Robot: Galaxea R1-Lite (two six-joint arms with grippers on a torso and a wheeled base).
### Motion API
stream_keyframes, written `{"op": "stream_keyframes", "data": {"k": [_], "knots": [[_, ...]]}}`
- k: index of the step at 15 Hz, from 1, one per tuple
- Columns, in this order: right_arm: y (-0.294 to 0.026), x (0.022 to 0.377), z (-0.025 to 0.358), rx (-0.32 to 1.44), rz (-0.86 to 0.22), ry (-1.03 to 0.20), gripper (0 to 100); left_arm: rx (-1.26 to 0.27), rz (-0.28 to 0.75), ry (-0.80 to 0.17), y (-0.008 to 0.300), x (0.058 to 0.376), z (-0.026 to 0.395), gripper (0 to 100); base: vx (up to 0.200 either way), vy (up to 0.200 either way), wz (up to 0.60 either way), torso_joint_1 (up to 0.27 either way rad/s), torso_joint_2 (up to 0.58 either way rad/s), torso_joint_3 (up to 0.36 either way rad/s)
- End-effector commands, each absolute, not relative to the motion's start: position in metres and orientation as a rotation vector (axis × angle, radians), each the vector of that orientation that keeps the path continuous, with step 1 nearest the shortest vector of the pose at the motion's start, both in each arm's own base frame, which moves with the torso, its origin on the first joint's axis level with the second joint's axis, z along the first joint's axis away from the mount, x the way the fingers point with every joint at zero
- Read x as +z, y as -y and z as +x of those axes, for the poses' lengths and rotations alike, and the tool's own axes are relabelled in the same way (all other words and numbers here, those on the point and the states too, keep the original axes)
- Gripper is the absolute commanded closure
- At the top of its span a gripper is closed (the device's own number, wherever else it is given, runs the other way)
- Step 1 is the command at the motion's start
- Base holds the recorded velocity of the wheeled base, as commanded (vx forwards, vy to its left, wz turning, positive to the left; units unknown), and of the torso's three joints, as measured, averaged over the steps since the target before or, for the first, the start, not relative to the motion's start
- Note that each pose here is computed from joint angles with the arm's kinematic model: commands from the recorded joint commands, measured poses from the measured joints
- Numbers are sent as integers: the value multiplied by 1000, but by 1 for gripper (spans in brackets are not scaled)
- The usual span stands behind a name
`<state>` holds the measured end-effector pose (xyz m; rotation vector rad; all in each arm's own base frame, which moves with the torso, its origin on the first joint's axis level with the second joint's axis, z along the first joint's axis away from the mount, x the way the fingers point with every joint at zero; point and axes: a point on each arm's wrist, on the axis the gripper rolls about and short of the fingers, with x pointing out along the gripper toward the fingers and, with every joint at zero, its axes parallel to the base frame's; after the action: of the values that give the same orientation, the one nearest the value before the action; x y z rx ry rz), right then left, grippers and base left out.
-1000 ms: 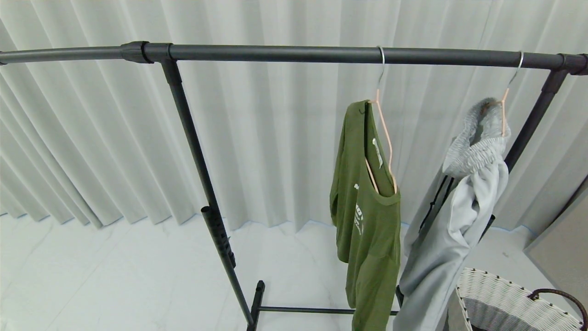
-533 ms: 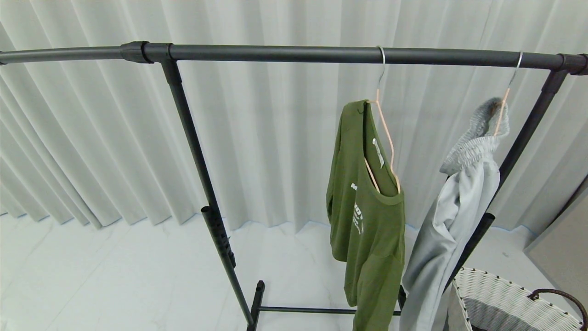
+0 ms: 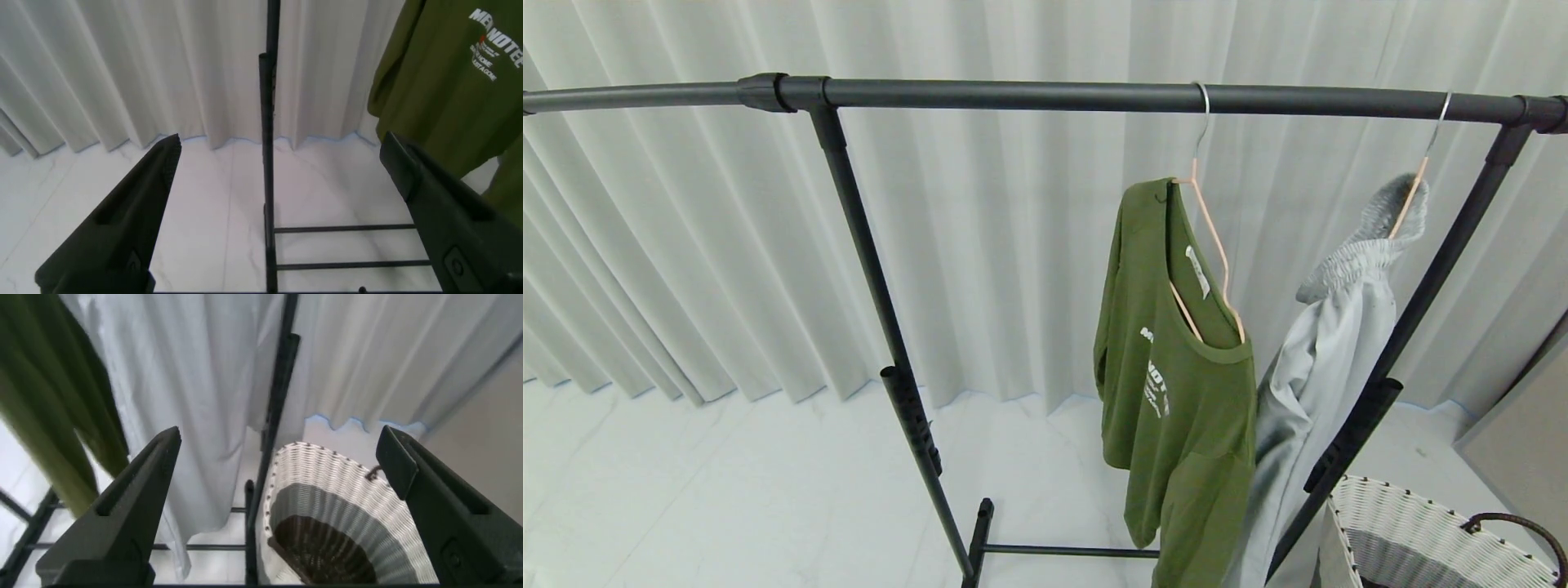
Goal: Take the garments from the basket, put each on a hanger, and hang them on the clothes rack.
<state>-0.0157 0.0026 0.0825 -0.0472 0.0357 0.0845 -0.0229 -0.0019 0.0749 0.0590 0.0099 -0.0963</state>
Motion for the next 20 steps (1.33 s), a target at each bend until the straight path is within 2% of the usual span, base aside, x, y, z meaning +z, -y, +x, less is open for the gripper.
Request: {"op": "stream_keyframes", "data": {"k": [1, 2, 4, 5, 10, 20], "knots": [[-2, 83, -18, 127, -60, 1, 0, -97, 58, -8, 2, 75, -23, 0, 0, 0, 0, 0, 0, 0], [-2, 82, -23, 69, -51, 60, 0, -97, 58, -8, 2, 75, -23, 0, 0, 0, 0, 0, 0, 0], [3, 82, -23, -115, 40, 63, 0, -95, 56, -8, 2, 75, -23, 0, 0, 0, 0, 0, 0, 0], [3, 80, -23, -149, 63, 47, 0, -97, 56, -10, 2, 75, -23, 0, 0, 0, 0, 0, 0, 0], [1, 76, -23, -45, -34, 1, 0, -97, 56, -8, 2, 75, -23, 0, 0, 0, 0, 0, 0, 0], [1, 76, -23, -48, 5, 3, 0, -97, 56, -10, 2, 75, -23, 0, 0, 0, 0, 0, 0, 0]]}}
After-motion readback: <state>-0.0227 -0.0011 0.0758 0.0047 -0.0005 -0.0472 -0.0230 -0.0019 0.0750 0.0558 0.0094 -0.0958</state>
